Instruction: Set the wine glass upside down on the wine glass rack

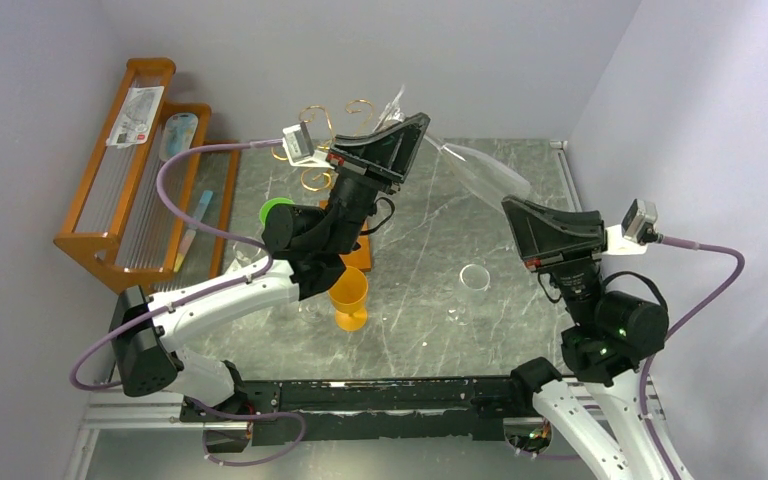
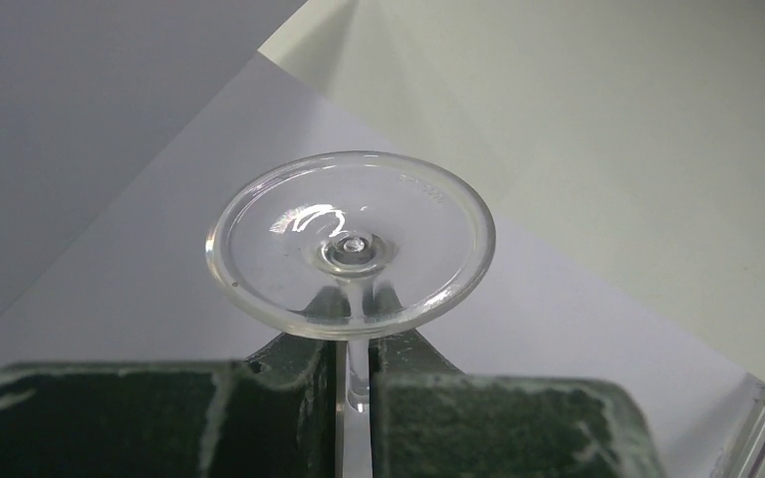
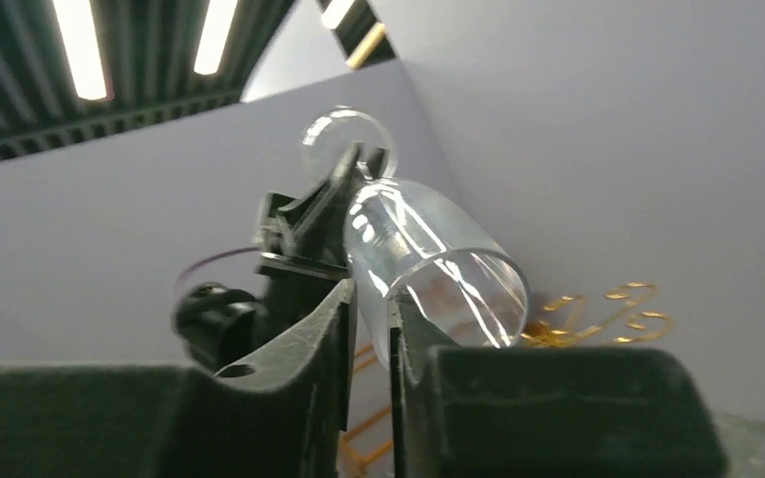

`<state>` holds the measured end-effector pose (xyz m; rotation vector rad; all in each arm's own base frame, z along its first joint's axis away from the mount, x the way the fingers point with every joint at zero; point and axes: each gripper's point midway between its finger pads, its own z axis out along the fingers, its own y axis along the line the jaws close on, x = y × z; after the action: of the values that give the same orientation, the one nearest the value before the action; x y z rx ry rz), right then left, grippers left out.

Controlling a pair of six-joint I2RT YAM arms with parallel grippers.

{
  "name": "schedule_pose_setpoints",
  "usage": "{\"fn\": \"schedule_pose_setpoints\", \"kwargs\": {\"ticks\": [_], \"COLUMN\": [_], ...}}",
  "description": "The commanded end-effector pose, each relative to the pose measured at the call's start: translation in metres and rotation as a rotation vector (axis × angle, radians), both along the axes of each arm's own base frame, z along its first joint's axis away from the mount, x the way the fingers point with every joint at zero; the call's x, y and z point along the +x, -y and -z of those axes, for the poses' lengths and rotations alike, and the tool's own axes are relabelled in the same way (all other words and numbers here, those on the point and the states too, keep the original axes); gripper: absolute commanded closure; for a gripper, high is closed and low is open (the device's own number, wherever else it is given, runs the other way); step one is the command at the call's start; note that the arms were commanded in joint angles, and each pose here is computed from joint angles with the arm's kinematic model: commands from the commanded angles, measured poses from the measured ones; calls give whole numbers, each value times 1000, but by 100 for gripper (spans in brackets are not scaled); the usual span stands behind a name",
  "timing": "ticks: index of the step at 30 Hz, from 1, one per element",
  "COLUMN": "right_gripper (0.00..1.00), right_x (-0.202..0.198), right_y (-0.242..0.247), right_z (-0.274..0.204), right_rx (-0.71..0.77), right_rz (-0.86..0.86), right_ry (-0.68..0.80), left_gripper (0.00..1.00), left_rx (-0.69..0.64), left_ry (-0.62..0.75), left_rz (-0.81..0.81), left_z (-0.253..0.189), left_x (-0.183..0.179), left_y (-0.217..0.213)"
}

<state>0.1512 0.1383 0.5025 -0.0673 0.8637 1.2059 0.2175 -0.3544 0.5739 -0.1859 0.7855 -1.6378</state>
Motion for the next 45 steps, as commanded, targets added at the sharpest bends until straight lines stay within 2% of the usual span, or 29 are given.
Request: {"fn": "schedule_pose_setpoints", "kwargs": {"ticks": [1,2,3,7,12,16,18,25,31,39,42,45], "right_gripper": [63,49,40,20,3,4,5,7,16,33,34,30], "right_x": [16,14,14,14,10,15,17,18,9,-10,-15,-16], "right_y": [-3,-5,-6,-5,-4,-18,-33,-74,-90,-96,-96,-99], "right_z": [23,25,28,44,57,67,68,68,73,76,75,75], "right_rx": [-111,-135,-172,-323,-476,-635,-676,-672,-662,-642,-638,-637], "right_rz": [58,55,62,100,119,57,-26,-278,-418,-530,-544,-563], "right_ry": [-110,-114,-123,-199,-245,-271,-262,-154,-60,28,46,49], "left_gripper": [95,95,95,95,95,95,95,95,95,95,95,95], "left_rx": [-50,-29,-1,170,369,518,608,788,829,808,826,834], "left_ry": [114,119,127,200,285,309,360,463,527,520,498,489], "left_rz": [-92,-101,-113,-182,-203,-198,-172,-10,177,267,268,282], "left_z": [-28,-27,-27,-29,-20,-4,8,45,68,77,83,88], "left_x": [-15,-16,-16,-20,-27,-27,-34,-59,-93,-112,-109,-109], "left_y": [-31,-30,-29,-23,-9,-1,6,25,28,17,18,21]}}
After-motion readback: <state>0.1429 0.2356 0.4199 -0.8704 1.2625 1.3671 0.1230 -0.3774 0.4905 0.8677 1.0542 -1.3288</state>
